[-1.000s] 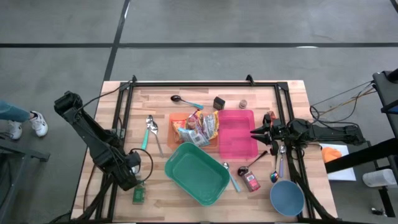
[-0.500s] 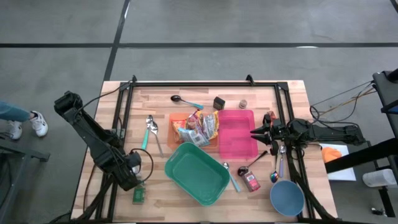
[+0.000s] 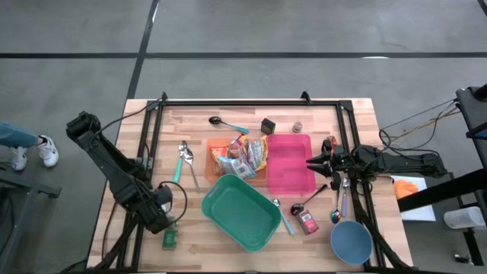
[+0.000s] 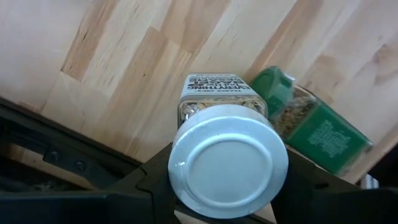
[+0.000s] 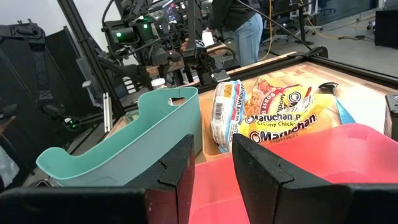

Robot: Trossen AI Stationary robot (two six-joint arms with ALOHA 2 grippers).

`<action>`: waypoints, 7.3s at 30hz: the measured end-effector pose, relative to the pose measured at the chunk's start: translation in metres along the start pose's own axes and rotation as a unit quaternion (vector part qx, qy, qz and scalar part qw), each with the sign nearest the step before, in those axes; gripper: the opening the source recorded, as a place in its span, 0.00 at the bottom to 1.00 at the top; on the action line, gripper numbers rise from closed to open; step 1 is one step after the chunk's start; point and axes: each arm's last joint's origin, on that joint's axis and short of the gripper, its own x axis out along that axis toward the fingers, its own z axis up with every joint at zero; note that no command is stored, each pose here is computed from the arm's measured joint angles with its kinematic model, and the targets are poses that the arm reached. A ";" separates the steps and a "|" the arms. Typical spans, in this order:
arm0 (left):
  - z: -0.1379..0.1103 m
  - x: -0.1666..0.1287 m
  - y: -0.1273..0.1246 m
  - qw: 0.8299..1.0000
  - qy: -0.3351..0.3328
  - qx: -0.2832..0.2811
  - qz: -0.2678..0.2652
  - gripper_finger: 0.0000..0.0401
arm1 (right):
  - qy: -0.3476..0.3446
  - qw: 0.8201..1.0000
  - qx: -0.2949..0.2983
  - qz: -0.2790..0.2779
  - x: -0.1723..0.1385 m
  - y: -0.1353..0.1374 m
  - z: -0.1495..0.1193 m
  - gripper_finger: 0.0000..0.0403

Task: Pick & Place Food Item
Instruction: Put the white seasoning bottle into the green bin, then put the green seasoning bottle into the green bin

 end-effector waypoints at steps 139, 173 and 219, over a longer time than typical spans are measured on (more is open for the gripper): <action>0.109 -0.114 -0.031 0.949 -0.049 -0.309 0.045 0.78 | 0.000 1.000 0.000 0.000 0.000 0.000 0.000 0.27; 0.028 0.026 -0.058 0.916 0.036 -0.399 -0.013 0.78 | 0.000 1.000 0.000 0.000 0.000 0.000 0.000 0.27; 0.024 0.085 -0.029 0.913 0.084 -0.398 -0.043 0.46 | 0.000 1.000 0.000 0.000 0.000 0.000 0.000 0.27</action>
